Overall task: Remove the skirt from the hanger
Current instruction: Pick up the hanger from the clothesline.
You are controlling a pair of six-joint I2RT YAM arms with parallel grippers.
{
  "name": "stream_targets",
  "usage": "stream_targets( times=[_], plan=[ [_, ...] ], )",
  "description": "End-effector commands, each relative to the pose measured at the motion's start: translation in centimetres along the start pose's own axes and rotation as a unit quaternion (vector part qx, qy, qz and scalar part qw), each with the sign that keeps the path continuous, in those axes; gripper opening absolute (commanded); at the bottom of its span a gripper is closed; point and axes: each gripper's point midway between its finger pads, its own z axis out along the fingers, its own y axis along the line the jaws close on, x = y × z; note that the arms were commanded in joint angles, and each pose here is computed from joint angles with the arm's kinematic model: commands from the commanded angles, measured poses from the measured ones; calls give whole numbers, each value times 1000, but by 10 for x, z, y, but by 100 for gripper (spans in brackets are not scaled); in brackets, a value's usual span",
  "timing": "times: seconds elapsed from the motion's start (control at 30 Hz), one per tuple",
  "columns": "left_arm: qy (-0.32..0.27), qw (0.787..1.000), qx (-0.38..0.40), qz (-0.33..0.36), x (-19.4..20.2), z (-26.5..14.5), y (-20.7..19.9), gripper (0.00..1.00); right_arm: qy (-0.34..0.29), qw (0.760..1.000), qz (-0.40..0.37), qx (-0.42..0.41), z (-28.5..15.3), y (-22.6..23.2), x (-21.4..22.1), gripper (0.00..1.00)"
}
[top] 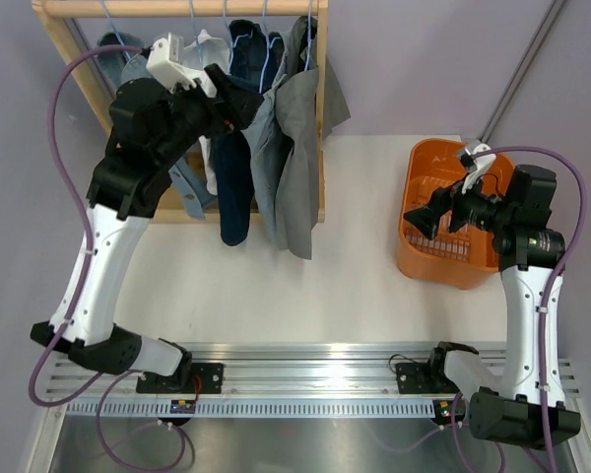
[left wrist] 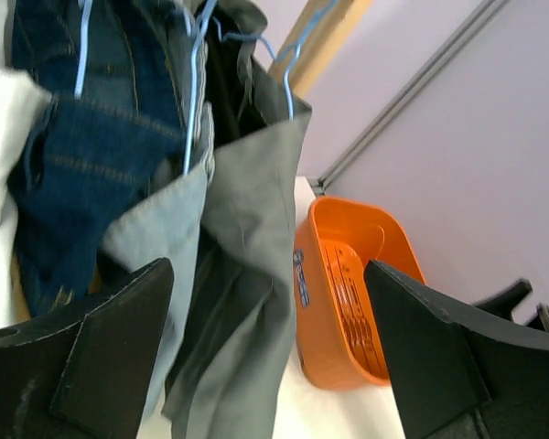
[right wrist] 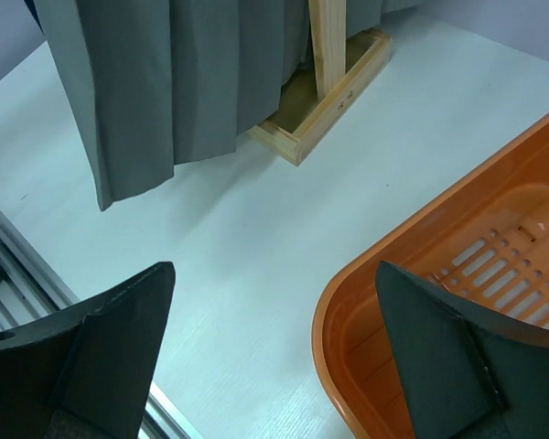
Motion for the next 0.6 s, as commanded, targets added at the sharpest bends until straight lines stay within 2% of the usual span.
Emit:
stream_targets(
  times=[0.0,0.13,0.2,0.27,0.33,0.57],
  plan=[
    [-67,998,17,1,-39,26,-14,86,-19,999,-4,-28,0,12,-5,100],
    [-75,997,10,6,-38,78,-5,80,-24,999,9,-45,3,17,-2,99],
    [-92,996,18,11,-48,87,-10,77,-29,998,10,-46,3,18,-3,99],
    [-88,996,16,14,-41,106,-4,73,-31,998,9,-45,3,19,-1,99],
    [-108,994,-3,18,-48,113,3,70,-30,998,12,-45,3,19,2,99],
    [-122,990,-45,57,-47,131,25,66,-27,998,16,-45,2,22,10,99]
  ],
)
